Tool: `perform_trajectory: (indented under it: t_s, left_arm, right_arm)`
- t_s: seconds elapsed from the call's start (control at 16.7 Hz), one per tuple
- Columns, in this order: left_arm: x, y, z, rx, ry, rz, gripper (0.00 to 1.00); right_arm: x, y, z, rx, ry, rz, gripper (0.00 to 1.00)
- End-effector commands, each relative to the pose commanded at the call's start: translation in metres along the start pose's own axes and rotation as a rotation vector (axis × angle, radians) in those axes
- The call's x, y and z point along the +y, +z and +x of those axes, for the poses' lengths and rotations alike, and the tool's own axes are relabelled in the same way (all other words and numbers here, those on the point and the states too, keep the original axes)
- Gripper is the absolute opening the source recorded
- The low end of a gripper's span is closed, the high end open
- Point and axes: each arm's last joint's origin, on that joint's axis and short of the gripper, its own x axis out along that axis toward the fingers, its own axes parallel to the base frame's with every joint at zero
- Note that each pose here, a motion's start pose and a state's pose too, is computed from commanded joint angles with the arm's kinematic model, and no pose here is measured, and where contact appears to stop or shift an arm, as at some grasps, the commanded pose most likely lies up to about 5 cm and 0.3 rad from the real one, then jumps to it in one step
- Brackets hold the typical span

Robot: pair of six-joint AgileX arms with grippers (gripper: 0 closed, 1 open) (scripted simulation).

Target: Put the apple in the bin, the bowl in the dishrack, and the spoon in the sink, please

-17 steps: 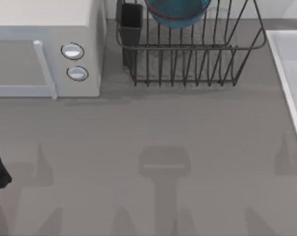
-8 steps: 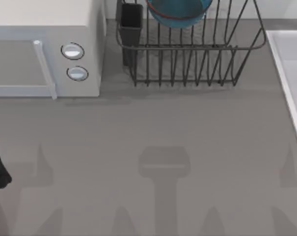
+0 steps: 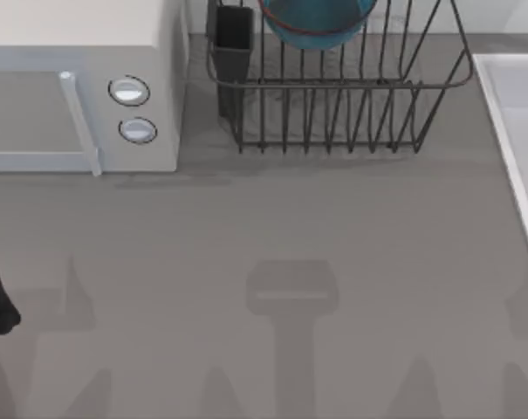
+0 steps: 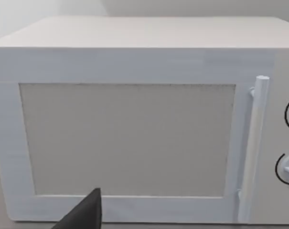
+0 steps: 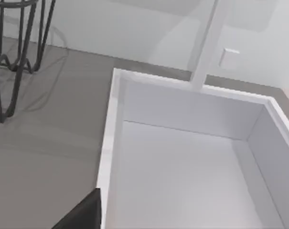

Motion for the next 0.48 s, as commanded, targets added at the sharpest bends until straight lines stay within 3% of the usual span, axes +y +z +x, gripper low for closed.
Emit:
perform_trajectory:
  t_s: [0.24, 0.48]
  left_arm:
    - [0.0, 0.0, 0.0, 0.0, 0.0, 0.0, 1.0]
    - [0.0, 0.0, 0.0, 0.0, 0.0, 0.0, 1.0]
  right_arm:
    - [-0.013, 0.012, 0.008, 0.253, 0.002, -0.281, 1.0]
    - [-0.032, 0.023, 0.023, 0.542, 0.112, -0.565, 1.0]
